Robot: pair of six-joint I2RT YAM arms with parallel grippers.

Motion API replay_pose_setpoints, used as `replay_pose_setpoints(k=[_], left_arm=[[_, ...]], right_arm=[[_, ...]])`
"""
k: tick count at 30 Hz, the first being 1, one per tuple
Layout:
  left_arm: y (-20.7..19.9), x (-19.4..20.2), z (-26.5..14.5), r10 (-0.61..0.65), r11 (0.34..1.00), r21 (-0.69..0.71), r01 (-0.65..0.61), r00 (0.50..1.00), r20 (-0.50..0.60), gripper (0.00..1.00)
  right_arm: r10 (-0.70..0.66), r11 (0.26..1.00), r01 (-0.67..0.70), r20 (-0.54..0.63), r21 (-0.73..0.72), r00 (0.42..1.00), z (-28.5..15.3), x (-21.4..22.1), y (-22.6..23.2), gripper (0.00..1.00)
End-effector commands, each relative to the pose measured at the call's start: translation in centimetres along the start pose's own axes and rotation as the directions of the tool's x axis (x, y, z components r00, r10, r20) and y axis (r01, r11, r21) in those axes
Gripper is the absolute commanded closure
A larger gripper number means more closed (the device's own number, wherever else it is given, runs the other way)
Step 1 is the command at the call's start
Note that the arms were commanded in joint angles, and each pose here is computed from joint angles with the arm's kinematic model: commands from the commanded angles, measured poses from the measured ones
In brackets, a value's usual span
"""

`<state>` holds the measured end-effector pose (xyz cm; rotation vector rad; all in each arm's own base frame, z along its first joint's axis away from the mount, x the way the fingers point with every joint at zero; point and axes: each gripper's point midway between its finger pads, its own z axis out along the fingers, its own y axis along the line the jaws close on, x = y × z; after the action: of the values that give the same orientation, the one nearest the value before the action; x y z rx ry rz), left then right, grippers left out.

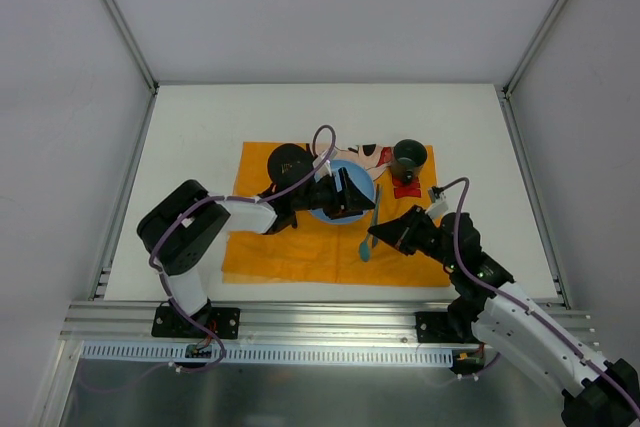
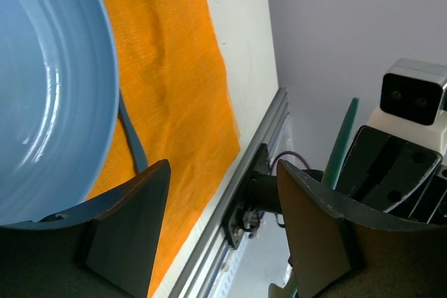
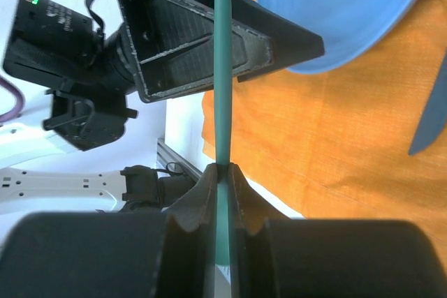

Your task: Set the dinner table for one person

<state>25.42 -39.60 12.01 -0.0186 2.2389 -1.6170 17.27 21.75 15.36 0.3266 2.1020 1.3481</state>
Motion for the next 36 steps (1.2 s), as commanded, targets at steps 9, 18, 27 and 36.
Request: replay_pose_setpoints(k=[9,18,27,36], left_arm=[[-2.2,-2.2,-1.7,0.177,0.984,-0.036,-0.175,0.982,0.066,0.37],[-3.2,-3.3,-2.7,0.223,0.974,-0.067,-0.216,0.968,0.116,0.38],[-4.6,-4.1,-3.5,0.284,0.959,-0.067,-0.277,0.949,0.141,0.39],[-5.3,-2.7,-0.9,0.26,0.964,0.047,-0.261,0.965,0.014,0.4]], right_arm=[[-0.011,1.0,0.011,-0.002,-0.027,1.0,0.1,-0.9,2.4,0.99],[-0.003,1.0,0.002,-0.013,-0.019,1.0,0.4,-0.8,2.3,0.99],[0.016,0.999,-0.018,-0.038,-0.033,0.999,1.2,-0.2,2.2,1.0],[0.006,0.999,-0.008,-0.062,-0.041,0.998,1.9,0.0,3.0,1.0]])
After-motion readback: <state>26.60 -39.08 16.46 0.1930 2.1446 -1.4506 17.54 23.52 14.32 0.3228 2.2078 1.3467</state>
